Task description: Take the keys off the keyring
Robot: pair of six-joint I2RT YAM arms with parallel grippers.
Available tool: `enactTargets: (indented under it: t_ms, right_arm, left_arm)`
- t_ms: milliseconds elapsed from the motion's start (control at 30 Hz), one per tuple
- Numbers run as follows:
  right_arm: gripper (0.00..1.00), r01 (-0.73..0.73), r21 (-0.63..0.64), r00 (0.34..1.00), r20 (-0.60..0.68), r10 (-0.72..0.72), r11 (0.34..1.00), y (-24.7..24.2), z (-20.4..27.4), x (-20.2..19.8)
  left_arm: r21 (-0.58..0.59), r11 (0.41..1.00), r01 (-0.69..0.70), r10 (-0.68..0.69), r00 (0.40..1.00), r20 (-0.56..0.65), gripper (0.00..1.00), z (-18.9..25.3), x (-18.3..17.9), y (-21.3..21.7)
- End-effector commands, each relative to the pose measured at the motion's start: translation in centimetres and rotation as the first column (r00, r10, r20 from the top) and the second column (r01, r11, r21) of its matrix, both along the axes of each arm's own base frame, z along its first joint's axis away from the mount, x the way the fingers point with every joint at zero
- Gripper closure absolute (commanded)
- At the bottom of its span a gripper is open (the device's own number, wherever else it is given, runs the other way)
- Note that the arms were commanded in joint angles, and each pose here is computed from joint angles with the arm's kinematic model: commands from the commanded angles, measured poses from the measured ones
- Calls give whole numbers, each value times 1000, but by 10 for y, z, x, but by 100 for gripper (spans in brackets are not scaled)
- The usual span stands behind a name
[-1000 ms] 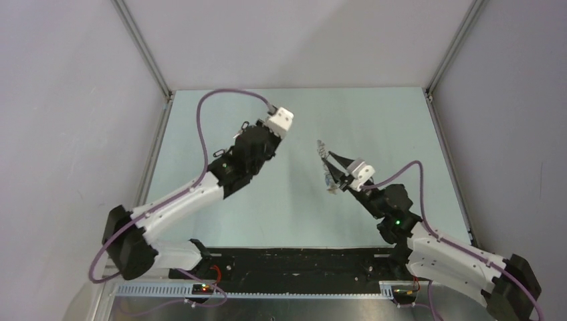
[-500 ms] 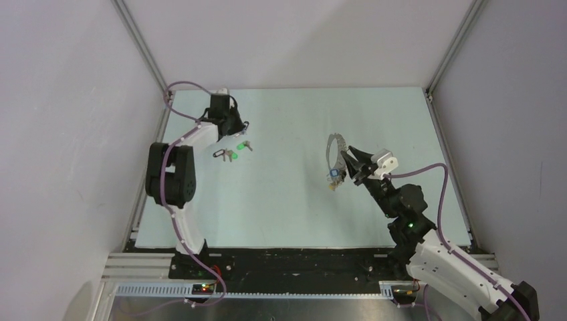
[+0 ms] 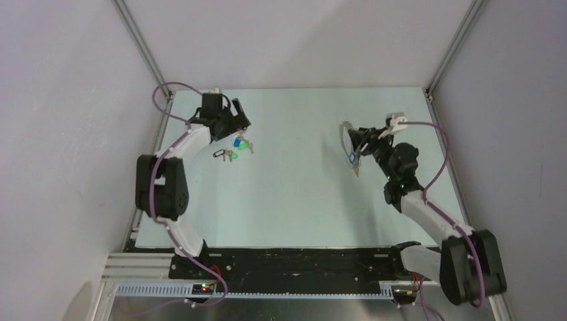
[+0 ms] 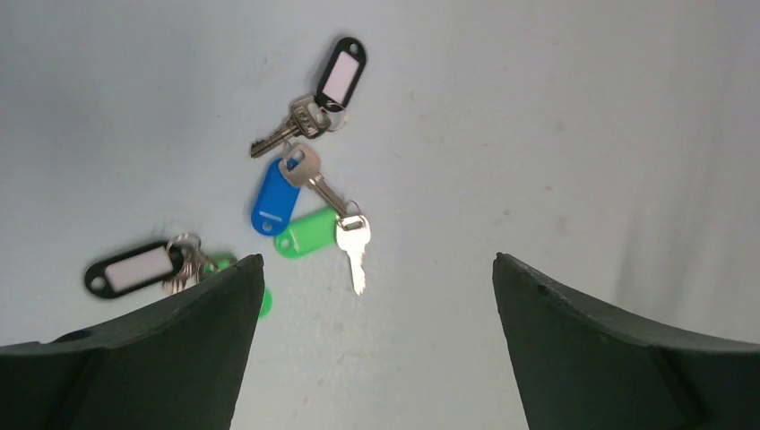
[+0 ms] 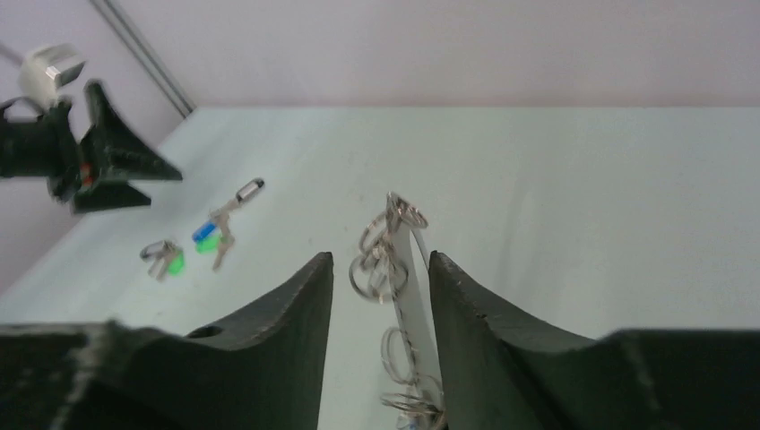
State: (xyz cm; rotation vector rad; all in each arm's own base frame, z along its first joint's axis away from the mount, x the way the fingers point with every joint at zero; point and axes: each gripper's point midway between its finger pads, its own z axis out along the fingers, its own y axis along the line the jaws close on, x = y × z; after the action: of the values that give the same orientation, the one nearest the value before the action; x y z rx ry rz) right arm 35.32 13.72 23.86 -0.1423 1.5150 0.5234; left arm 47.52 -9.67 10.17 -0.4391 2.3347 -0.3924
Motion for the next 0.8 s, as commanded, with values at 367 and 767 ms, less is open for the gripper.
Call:
enactTargets:
  t_ms: [367,767]
  right_arm:
    - [1,179,352,980,22,-199,919,-64,122,19]
    - [1,372,269,881,201,-429,889,-118,177,-64]
  left_arm:
    - [30,992,-120,92,881,464,0,201,-109,45]
    - [55,974,-220,119,702,702,0,241,-194,79]
